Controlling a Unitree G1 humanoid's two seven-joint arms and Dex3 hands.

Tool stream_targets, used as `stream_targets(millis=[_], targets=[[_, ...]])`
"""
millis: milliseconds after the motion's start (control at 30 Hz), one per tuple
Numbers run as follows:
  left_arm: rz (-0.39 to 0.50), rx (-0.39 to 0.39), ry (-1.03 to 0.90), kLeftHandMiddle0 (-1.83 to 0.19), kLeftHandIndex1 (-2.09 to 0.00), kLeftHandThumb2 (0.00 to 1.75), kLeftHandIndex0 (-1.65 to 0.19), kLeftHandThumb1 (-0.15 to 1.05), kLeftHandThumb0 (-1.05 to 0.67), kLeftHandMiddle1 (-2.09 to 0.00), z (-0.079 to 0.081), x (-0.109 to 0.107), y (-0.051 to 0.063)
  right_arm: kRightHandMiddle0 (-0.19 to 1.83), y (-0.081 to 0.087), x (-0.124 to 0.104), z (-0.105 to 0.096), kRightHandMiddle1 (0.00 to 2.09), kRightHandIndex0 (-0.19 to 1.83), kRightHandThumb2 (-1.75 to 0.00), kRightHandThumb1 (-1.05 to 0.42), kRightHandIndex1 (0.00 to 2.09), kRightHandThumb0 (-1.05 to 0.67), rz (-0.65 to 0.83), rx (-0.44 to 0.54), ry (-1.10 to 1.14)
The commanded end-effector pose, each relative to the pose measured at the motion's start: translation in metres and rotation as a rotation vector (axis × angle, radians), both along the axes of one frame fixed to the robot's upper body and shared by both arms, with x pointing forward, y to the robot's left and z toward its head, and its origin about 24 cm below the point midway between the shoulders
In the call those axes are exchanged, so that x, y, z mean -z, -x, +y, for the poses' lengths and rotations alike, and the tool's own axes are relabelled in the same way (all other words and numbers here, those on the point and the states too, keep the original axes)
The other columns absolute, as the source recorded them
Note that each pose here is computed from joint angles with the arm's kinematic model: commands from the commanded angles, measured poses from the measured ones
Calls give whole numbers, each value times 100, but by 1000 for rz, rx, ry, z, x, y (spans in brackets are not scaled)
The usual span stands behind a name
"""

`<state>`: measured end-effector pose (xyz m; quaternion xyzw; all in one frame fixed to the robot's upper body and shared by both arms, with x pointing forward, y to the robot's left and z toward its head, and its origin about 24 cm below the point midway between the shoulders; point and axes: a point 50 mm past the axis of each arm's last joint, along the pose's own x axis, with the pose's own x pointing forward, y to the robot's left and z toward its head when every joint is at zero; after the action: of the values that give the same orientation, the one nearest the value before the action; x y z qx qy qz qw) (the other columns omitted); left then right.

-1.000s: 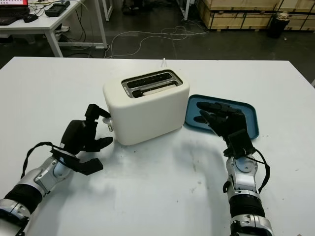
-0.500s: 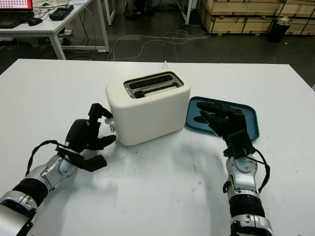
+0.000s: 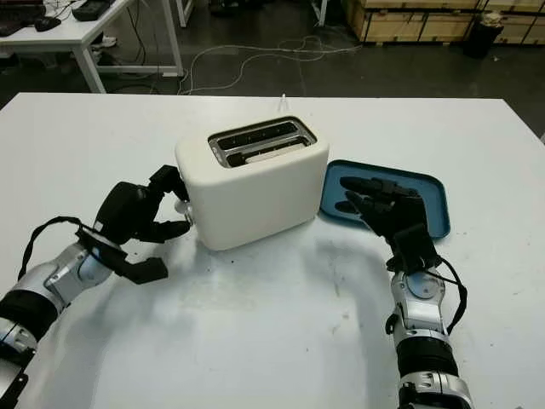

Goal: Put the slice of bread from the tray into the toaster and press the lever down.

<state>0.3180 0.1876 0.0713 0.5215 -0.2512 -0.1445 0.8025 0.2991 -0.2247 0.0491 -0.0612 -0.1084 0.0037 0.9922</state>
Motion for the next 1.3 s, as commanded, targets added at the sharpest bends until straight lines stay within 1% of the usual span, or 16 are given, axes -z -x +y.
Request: stream_targets(millis=[0, 67, 167, 233, 400, 533, 600, 633, 667, 733, 767, 800, 867, 967, 1100, 1267], targets=[[29, 90, -10, -114, -175, 75, -88, 92, -105, -175, -20, 2, 3, 120, 0, -1, -1, 0, 123, 0, -90, 31, -53, 2, 6, 7], [18, 103, -3, -112, -175, 75, -87, 92, -105, -175, -22, -2, 3, 119, 0, -1, -2, 0, 123, 0, -90, 31, -53, 1, 5, 3], [-24, 118, 36, -102, -175, 75, -77, 92, -104, -175, -25, -7, 4, 119, -1, -1, -1, 0, 123, 0, -90, 31, -52, -4, 4, 0], [-31, 124, 37, -98, -175, 78, -74, 92, -104, -175, -27, -7, 5, 120, 0, -1, -1, 0, 123, 0, -90, 32, -52, -5, 3, -2], [-19, 134, 60, -92, -175, 73, -69, 92, -105, -175, -35, 0, 7, 120, -1, -1, -2, 0, 123, 0, -90, 32, -52, 2, 3, -6], [23, 128, 25, -93, -175, 74, -70, 92, -105, -175, -41, 9, 10, 120, -1, -1, -2, 0, 123, 0, -90, 32, -53, 5, 7, 0], [102, 111, -73, -93, -175, 74, -65, 92, -105, -175, -51, 29, 8, 120, -1, 0, -2, 0, 123, 0, -90, 32, -53, 6, 3, 1], [165, 87, -160, -94, -175, 75, -63, 92, -105, -175, -58, 46, 5, 120, -1, 0, -2, 0, 123, 0, -90, 32, -53, 9, 2, 0], [237, 51, -237, -97, -175, 77, -60, 92, -105, -175, -63, 68, 5, 120, -1, 1, -2, 0, 123, 0, -90, 32, -53, 12, 1, 0], [342, 12, -333, -99, -172, 76, -60, 92, -105, -174, -70, 96, 11, 121, 0, 1, -3, 0, 123, 0, -90, 33, -53, 18, 2, 7], [393, 8, -358, -97, -165, 74, -63, 92, -105, -173, -74, 105, 15, 120, 0, 1, -3, 0, 123, 0, -90, 33, -53, 18, 3, 11], [428, 10, -369, -96, -152, 68, -62, 92, -105, -170, -77, 111, 18, 120, 0, 1, -4, 0, 123, 0, -90, 33, -53, 19, 5, 13], [470, 16, -374, -93, -144, 67, -60, 92, -105, -161, -82, 116, 21, 120, 1, 2, -5, 0, 123, 0, -90, 32, -53, 21, 9, 11], [486, 22, -375, -90, -141, 69, -59, 92, -105, -154, -83, 118, 22, 121, 1, 2, -5, 1, 123, 0, -90, 33, -52, 26, 11, 0], [487, 18, -389, -92, -140, 66, -61, 92, -105, -154, -82, 117, 20, 121, 1, 1, -2, 1, 123, 0, -90, 33, -51, 26, 2, 5], [490, 14, -378, -101, -131, 64, -72, 92, -105, -153, -79, 116, 19, 121, 0, 2, -3, 0, 123, 0, -90, 33, -52, 23, 1, 5]])
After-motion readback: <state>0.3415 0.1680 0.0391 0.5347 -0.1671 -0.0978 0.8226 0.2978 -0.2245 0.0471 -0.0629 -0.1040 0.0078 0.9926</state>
